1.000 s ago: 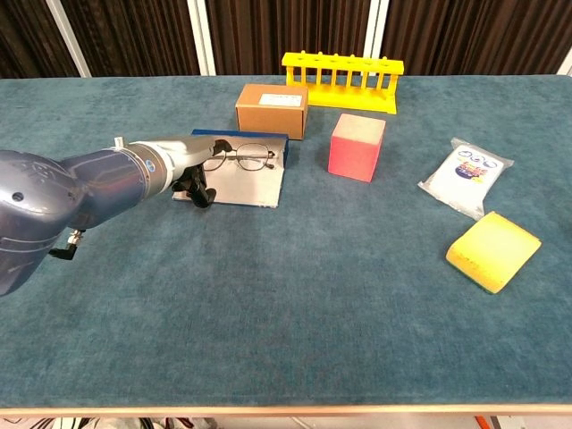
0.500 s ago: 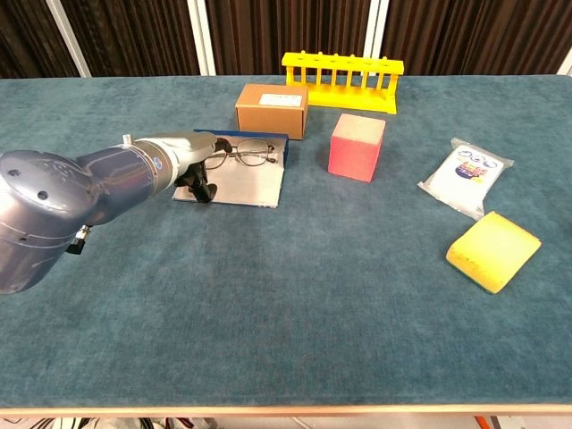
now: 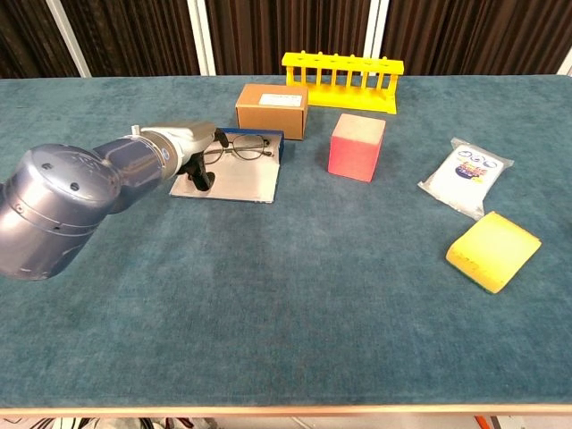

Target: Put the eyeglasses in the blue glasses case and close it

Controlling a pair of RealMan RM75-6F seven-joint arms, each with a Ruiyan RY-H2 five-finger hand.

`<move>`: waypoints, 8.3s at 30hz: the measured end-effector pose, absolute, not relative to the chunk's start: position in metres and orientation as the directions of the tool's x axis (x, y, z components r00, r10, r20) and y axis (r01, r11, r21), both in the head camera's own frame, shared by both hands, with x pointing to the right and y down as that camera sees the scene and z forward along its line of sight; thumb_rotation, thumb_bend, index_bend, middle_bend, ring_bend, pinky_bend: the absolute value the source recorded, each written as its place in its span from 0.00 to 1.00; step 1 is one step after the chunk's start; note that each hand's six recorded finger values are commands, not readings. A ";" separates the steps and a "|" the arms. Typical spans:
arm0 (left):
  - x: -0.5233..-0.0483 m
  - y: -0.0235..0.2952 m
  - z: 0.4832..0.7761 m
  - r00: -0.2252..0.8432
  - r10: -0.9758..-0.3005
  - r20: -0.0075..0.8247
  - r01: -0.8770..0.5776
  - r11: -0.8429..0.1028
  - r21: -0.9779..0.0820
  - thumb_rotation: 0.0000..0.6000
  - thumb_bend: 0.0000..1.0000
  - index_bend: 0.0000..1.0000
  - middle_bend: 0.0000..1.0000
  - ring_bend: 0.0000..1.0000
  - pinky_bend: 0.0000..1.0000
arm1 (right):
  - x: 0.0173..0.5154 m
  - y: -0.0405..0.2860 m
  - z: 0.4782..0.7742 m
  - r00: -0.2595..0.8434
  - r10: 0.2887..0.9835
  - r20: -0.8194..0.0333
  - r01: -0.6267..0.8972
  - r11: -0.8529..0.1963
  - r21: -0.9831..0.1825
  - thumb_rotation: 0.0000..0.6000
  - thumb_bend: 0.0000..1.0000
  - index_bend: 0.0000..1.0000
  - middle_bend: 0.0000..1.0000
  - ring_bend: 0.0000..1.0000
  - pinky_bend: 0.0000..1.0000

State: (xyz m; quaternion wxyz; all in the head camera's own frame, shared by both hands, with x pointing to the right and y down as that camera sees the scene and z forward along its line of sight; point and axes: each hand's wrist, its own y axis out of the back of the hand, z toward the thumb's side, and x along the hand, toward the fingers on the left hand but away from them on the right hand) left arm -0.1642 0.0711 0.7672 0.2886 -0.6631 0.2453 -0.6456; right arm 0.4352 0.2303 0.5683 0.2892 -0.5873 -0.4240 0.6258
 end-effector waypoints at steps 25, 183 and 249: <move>-0.154 0.076 0.765 0.109 -0.729 0.676 0.094 -0.669 -0.737 1.00 0.54 0.07 0.83 0.81 0.88 | 0.435 0.230 0.569 -0.146 0.856 -0.497 0.139 -0.479 -0.867 1.00 0.16 0.01 0.00 0.10 0.22; -0.147 0.068 0.764 0.199 -0.849 0.490 0.244 -0.442 -0.863 1.00 0.43 0.45 0.19 0.12 0.16 | 0.437 0.230 0.569 -0.167 0.840 -0.516 0.177 -0.489 -0.854 1.00 0.16 0.01 0.00 0.13 0.22; -0.217 0.089 0.722 0.179 -0.799 0.575 0.164 -0.552 -0.818 1.00 0.49 0.59 0.19 0.12 0.16 | 0.436 0.229 0.570 -0.178 0.832 -0.526 0.189 -0.495 -0.848 1.00 0.17 0.01 0.00 0.13 0.22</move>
